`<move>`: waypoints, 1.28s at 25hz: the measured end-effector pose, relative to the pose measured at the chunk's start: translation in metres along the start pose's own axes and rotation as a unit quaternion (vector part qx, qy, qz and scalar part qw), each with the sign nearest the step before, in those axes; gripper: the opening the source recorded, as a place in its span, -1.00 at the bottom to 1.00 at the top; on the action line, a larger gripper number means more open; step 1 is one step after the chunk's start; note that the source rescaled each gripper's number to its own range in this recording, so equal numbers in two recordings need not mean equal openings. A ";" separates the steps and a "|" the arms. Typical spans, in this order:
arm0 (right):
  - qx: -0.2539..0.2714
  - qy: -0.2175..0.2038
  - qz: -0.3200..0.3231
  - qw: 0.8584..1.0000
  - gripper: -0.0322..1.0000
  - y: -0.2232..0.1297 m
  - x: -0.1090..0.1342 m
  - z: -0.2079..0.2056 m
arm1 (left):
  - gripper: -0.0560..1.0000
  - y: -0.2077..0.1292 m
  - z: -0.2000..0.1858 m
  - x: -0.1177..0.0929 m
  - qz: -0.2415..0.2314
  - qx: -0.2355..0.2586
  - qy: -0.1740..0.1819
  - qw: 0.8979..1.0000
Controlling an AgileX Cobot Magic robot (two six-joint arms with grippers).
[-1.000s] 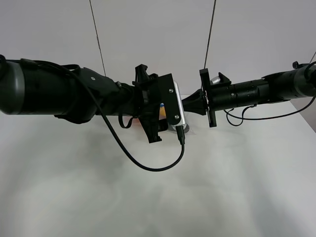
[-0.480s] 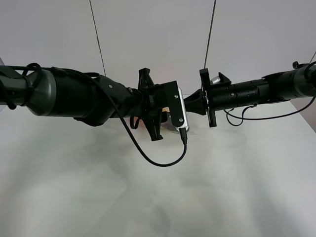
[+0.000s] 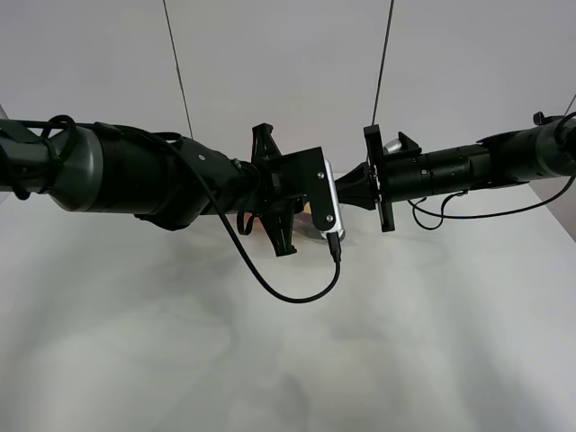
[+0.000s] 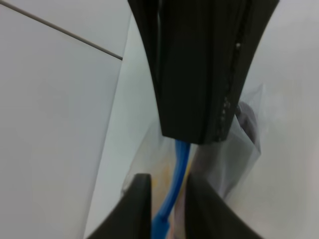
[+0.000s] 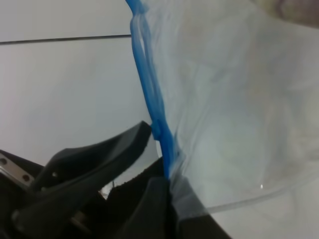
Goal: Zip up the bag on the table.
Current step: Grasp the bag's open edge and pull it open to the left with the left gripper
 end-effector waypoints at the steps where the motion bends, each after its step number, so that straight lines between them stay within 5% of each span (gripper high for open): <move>1: 0.000 0.000 0.000 1.000 -0.94 0.000 0.000 0.000 | -0.46 -0.001 0.001 -0.001 0.000 0.001 -0.001 1.000; 12: -0.003 0.001 0.001 1.000 -0.94 0.001 0.000 0.000 | -0.87 -0.002 0.003 -0.003 0.001 0.004 -0.003 1.000; 19: -0.009 0.004 0.004 1.000 -0.94 0.003 0.001 0.000 | -0.89 -0.005 0.003 0.002 0.001 0.009 0.011 1.000; 32: -0.010 0.003 0.004 1.000 -0.94 0.003 0.002 0.003 | -0.89 -0.017 0.005 0.007 -0.015 0.007 -0.023 1.000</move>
Point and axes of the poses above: a point on each arm's last joint axis where the gripper is mounted, z pointing out along that axis toward the gripper, x along the wrist's bending axis when the last joint is at zero, y = z × x, the point moved 7 cm from there along z, pointing out along that axis toward the gripper, and after that the axes turned 13 degrees about -z, right-handed, at the moved point
